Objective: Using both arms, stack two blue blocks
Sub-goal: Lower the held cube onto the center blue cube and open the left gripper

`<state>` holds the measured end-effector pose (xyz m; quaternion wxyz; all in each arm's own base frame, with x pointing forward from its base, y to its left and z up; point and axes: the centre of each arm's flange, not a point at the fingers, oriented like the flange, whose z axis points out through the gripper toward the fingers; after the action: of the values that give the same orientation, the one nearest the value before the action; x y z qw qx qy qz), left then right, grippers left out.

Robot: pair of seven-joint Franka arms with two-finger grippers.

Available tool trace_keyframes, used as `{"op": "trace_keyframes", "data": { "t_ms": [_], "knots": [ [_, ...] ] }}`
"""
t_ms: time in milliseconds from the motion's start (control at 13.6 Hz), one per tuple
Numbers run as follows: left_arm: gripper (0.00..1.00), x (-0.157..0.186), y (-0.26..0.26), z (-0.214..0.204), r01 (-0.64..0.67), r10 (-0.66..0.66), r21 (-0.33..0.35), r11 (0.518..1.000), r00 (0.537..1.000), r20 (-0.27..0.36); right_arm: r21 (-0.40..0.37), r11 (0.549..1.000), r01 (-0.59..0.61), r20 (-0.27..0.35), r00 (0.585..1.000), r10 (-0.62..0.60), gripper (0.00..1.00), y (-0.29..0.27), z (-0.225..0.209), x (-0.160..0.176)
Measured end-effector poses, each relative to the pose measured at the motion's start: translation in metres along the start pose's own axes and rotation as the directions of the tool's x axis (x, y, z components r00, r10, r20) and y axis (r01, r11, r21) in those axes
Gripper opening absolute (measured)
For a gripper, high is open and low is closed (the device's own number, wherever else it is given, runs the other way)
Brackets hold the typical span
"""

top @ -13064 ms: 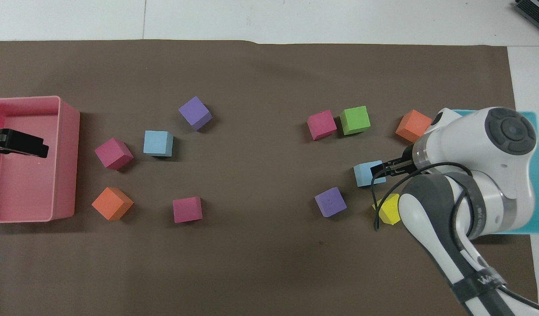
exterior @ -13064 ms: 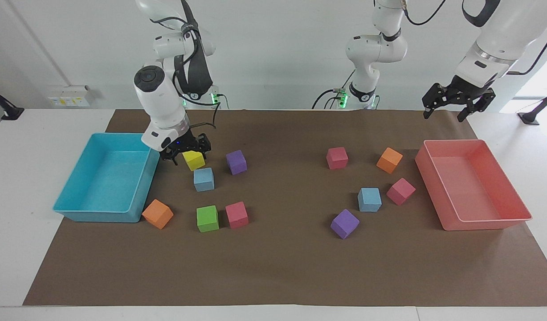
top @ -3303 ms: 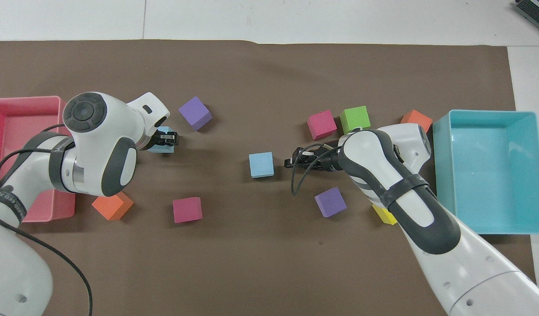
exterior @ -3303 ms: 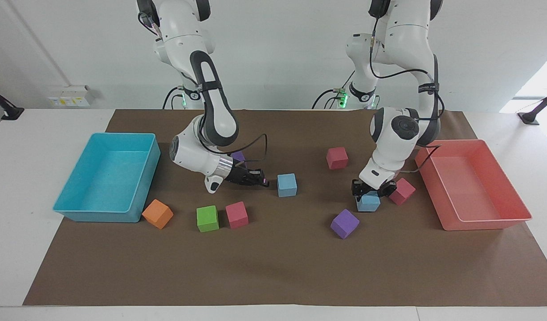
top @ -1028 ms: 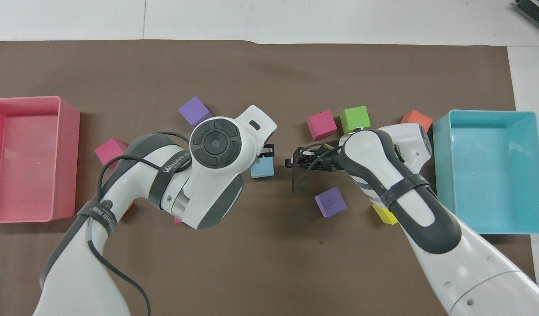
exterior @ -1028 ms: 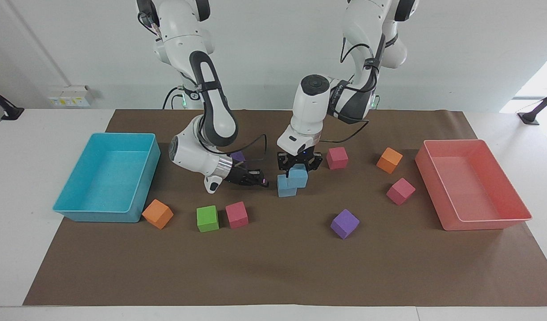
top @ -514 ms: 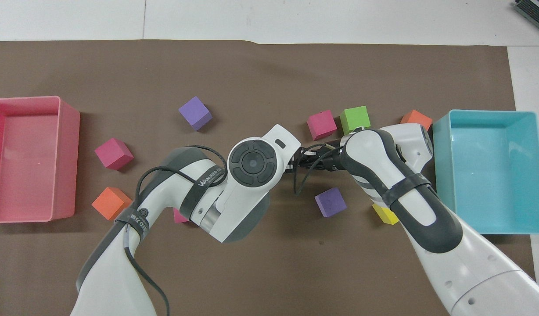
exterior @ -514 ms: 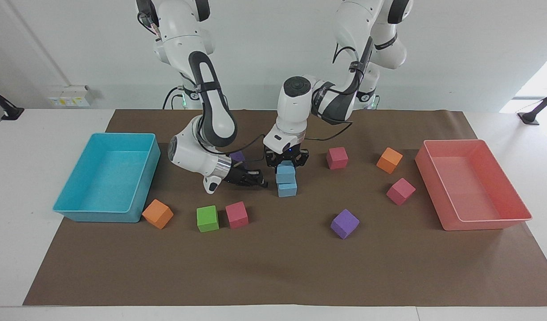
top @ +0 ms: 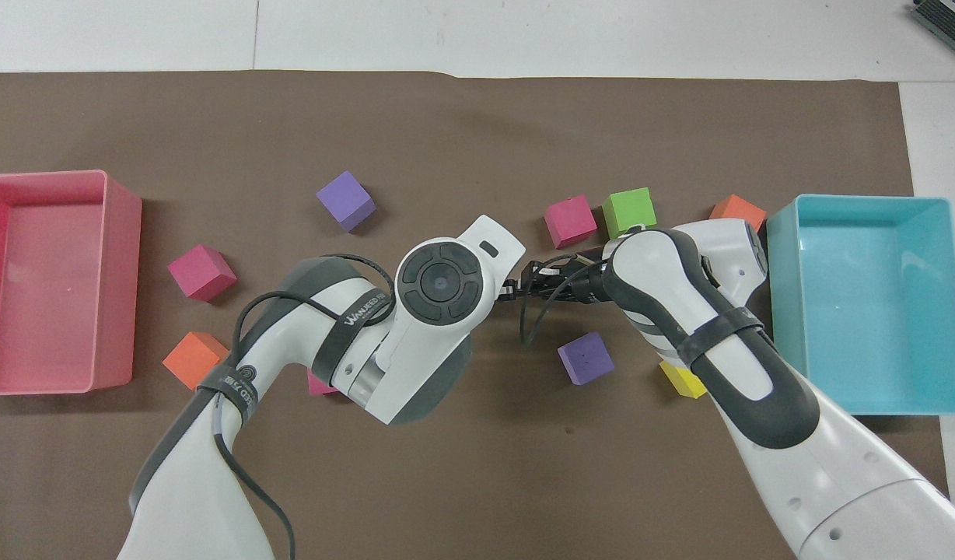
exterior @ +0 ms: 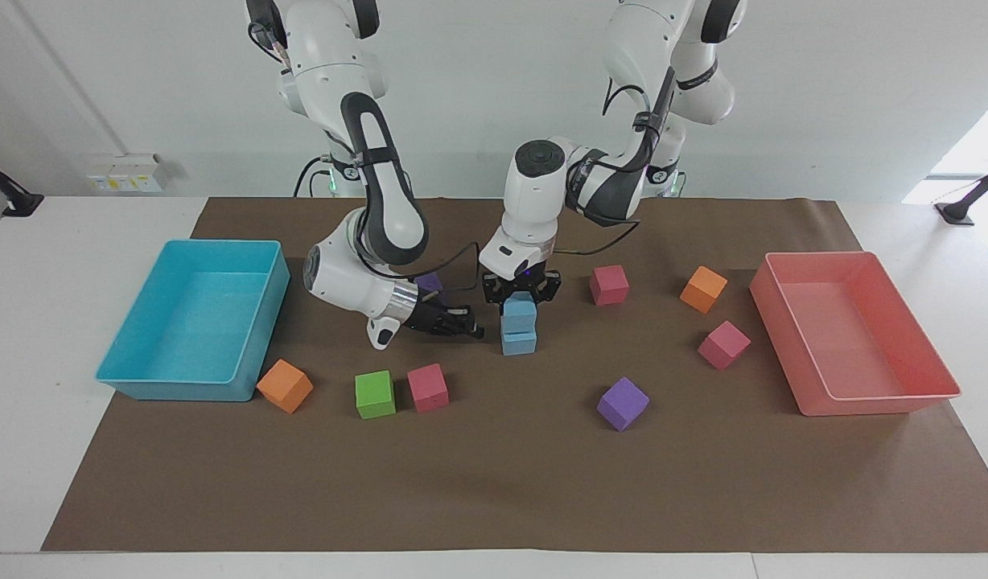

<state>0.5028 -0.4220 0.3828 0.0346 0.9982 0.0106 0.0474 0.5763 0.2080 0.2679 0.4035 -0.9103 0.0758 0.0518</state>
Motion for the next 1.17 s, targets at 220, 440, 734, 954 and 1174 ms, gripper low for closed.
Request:
{"op": "trace_keyframes", "data": {
  "t_ms": [220,440,734,954,1174],
  "knots": [
    [0.59,0.01,-0.011,0.0,0.022,-0.022,0.002,1.0,1.0,-0.005,0.0,1.0,0.0,0.0,1.0,0.0,0.01,0.0,0.0,0.0],
    [0.59,0.015,-0.015,0.0,0.032,-0.032,0.0,0.999,0.999,-0.009,0.0,1.0,0.0,0.0,1.0,0.0,0.01,0.0,0.0,0.0],
    [0.59,0.013,-0.013,0.002,0.028,-0.028,-0.002,1.0,1.0,-0.008,0.0,1.0,0.0,0.0,1.0,0.0,0.01,0.0,0.0,0.0],
    [0.59,0.011,-0.007,0.005,0.018,-0.018,-0.014,1.0,1.0,-0.017,0.0,1.0,0.0,0.0,1.0,0.0,0.01,0.0,0.0,0.0],
    [0.59,0.01,-0.005,0.007,0.011,-0.011,-0.016,1.0,1.0,-0.018,0.0,1.0,0.0,0.0,1.0,0.0,0.01,0.0,0.0,0.0]
  ]
}}
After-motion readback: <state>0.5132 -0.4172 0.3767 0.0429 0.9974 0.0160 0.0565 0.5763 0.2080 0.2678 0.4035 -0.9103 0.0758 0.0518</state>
